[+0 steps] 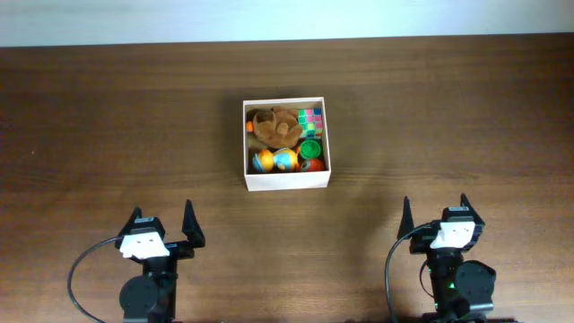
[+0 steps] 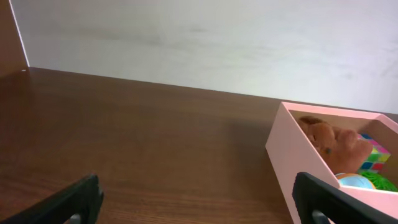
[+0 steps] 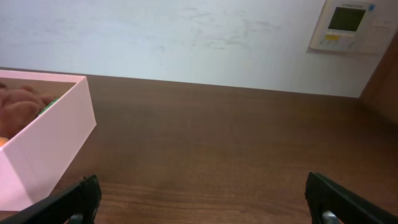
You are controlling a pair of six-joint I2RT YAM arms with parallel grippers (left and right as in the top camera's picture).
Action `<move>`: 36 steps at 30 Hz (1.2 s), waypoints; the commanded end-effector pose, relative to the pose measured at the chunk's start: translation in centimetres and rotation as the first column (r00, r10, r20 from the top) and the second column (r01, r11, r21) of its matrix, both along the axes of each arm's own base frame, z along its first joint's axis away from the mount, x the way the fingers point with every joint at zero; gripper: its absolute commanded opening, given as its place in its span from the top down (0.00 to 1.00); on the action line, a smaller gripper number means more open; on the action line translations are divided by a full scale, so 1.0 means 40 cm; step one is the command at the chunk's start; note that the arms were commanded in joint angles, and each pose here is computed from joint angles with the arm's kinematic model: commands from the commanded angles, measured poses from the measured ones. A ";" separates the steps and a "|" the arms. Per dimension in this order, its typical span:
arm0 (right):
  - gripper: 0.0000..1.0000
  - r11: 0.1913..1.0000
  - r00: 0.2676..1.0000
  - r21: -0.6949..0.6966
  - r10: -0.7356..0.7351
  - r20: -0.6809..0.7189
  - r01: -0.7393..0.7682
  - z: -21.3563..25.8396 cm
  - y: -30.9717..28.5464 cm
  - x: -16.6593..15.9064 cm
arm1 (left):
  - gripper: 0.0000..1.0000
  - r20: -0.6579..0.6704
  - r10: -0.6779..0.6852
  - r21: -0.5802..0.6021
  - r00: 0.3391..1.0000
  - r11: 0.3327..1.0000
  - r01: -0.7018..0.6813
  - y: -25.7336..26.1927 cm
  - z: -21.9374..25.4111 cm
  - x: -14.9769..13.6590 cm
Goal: Pack container
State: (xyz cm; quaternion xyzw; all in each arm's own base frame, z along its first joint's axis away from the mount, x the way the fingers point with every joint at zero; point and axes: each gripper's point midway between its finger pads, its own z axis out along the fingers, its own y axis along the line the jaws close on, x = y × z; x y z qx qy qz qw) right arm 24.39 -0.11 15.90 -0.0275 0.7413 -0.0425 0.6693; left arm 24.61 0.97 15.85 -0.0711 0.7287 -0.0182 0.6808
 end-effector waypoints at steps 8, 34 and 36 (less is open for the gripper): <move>0.01 0.999 0.999 -0.024 0.039 0.000 -0.039 -0.009 0.017 0.001 | 0.01 0.003 0.007 0.016 1.000 1.000 -0.007 0.005 0.001 -0.001; 0.01 1.000 1.000 -0.025 0.017 0.004 -0.017 -0.007 0.007 0.001 | 0.01 0.003 0.007 0.016 1.000 1.000 -0.007 0.005 0.001 -0.001; 0.01 1.000 1.000 -0.025 0.017 0.004 -0.017 -0.007 0.007 0.001 | 0.01 0.003 0.007 0.016 1.000 1.000 -0.007 0.005 0.001 -0.001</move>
